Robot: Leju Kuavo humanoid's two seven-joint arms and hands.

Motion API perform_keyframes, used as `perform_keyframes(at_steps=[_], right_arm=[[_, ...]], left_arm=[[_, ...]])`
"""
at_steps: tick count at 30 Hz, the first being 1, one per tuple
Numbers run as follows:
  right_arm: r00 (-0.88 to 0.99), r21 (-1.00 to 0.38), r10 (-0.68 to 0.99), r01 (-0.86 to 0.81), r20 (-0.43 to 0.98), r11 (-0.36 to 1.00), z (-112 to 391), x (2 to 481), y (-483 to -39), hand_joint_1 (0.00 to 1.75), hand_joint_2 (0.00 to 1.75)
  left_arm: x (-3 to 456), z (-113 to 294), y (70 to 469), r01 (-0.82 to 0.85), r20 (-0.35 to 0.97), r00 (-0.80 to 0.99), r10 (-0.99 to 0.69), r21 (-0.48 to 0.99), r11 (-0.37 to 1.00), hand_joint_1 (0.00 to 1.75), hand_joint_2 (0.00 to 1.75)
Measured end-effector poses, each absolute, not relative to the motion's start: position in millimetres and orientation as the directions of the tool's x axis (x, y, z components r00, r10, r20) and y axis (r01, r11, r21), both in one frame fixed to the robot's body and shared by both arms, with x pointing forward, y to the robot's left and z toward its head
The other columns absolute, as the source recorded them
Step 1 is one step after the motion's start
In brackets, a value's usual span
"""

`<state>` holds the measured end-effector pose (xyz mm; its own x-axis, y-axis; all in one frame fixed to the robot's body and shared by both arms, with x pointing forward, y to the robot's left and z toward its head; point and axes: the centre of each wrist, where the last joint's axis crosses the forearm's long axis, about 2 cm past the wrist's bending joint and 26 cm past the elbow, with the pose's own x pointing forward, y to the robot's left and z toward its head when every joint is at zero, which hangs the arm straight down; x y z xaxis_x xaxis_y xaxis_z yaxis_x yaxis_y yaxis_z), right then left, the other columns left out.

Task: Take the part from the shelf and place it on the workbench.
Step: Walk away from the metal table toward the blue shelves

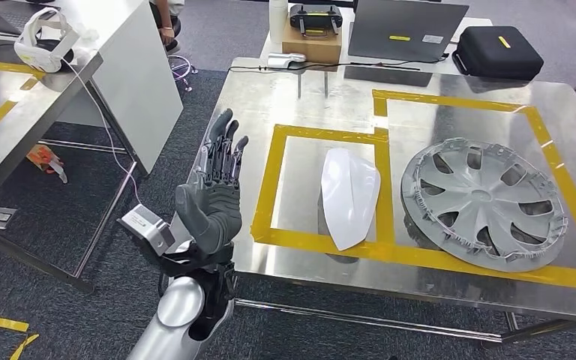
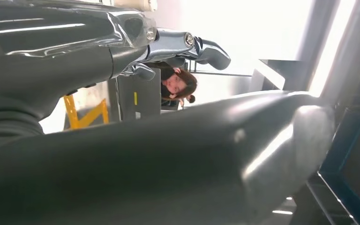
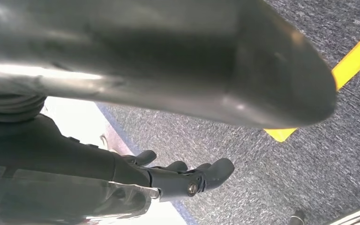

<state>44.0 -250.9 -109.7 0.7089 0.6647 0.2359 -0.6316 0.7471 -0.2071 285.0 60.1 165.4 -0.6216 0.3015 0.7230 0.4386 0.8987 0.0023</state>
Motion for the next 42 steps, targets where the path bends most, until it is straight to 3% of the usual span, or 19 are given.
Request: perform_keyframes(at_steps=[42], right_arm=[[0.761,-0.209,0.608,-0.572,0.227,0.794,-109.4,46.7,-252.3,0.00,0.00]], left_arm=[[276.0,162.9,60.4,0.539,0.719,-0.596,0.357,0.029,0.842,0.00,0.00]])
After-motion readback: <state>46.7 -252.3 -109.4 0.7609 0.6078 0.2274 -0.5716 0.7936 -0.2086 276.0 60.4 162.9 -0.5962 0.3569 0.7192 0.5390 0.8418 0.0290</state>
